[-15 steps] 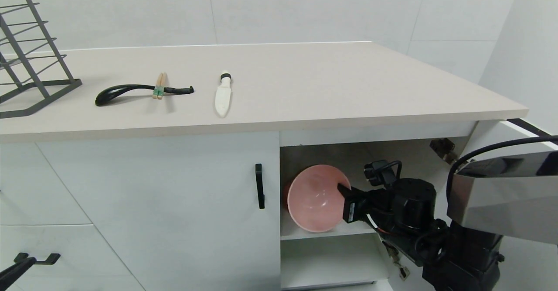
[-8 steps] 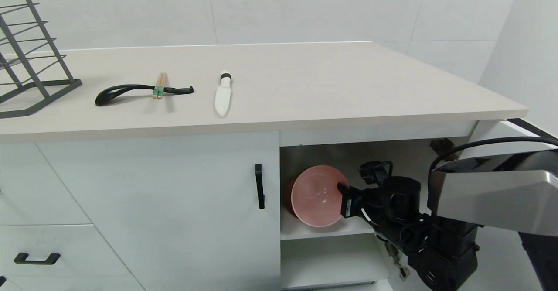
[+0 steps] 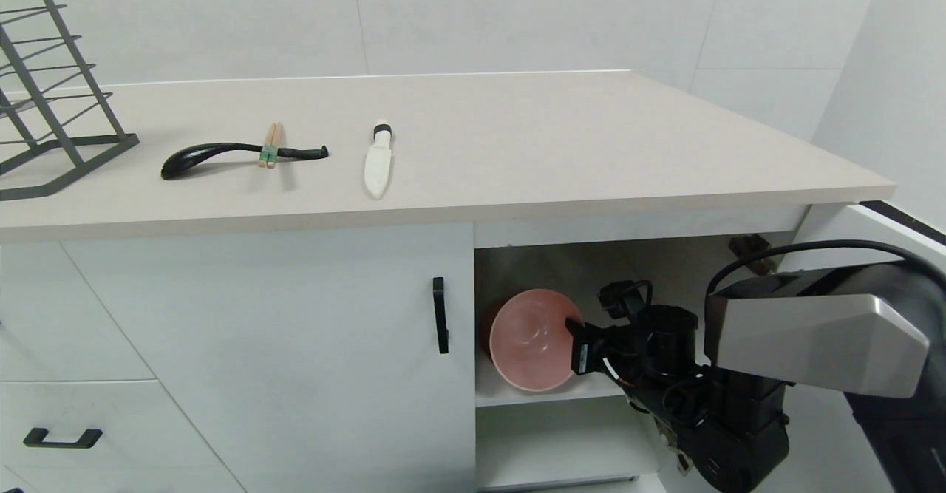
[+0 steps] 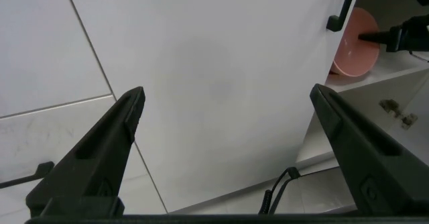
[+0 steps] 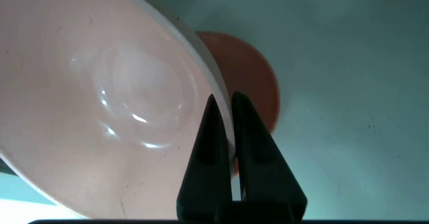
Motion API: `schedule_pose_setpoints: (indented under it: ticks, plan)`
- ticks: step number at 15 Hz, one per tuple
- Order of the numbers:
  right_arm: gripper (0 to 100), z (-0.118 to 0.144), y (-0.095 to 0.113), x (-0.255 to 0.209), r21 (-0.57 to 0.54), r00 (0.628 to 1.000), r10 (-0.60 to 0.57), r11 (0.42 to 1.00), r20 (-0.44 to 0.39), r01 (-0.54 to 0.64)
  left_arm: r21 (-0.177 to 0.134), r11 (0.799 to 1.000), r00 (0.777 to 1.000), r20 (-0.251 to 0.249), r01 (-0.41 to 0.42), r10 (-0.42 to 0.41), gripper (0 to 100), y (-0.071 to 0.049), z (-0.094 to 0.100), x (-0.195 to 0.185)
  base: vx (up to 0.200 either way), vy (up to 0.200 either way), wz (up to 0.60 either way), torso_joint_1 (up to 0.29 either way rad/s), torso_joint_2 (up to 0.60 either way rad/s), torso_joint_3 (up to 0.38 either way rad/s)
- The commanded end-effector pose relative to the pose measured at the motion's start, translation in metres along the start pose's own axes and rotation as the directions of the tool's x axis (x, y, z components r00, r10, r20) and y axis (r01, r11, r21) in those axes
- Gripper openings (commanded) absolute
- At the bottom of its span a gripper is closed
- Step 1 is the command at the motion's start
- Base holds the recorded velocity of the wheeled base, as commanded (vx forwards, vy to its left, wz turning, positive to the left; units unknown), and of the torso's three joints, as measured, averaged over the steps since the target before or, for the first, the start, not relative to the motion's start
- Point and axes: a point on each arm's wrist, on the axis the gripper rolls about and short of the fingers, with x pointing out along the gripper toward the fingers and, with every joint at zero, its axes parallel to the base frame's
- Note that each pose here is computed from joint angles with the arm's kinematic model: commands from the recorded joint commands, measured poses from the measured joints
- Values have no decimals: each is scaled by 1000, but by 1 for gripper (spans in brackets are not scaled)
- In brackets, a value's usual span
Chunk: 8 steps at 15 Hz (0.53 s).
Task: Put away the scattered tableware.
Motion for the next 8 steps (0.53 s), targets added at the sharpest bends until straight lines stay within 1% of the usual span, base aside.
schedule_pose_setpoints:
  ticks: [1, 2, 7, 8]
  plan:
    - [0, -2, -1, 1, 0, 1000, -3, 1000, -5, 3, -1, 1000, 1000, -4, 0, 0, 100, 0, 0, 0, 0, 0, 0, 0, 0, 0]
    - [0, -2, -3, 1, 1, 1000, -8, 1000, -7, 8, -10, 1000, 1000, -4, 0, 0, 100, 0, 0, 0, 0, 0, 0, 0, 0, 0]
    - [0, -5, -3, 3, 1, 1000, -8, 1000, -9, 8, -1, 1000, 1000, -5, 3, -3, 100, 0, 0, 0, 0, 0, 0, 0, 0, 0]
    - [0, -5, -2, 3, 1, 1000, -7, 1000, -9, 7, -10, 1000, 1000, -5, 3, -3, 100, 0, 0, 0, 0, 0, 0, 0, 0, 0]
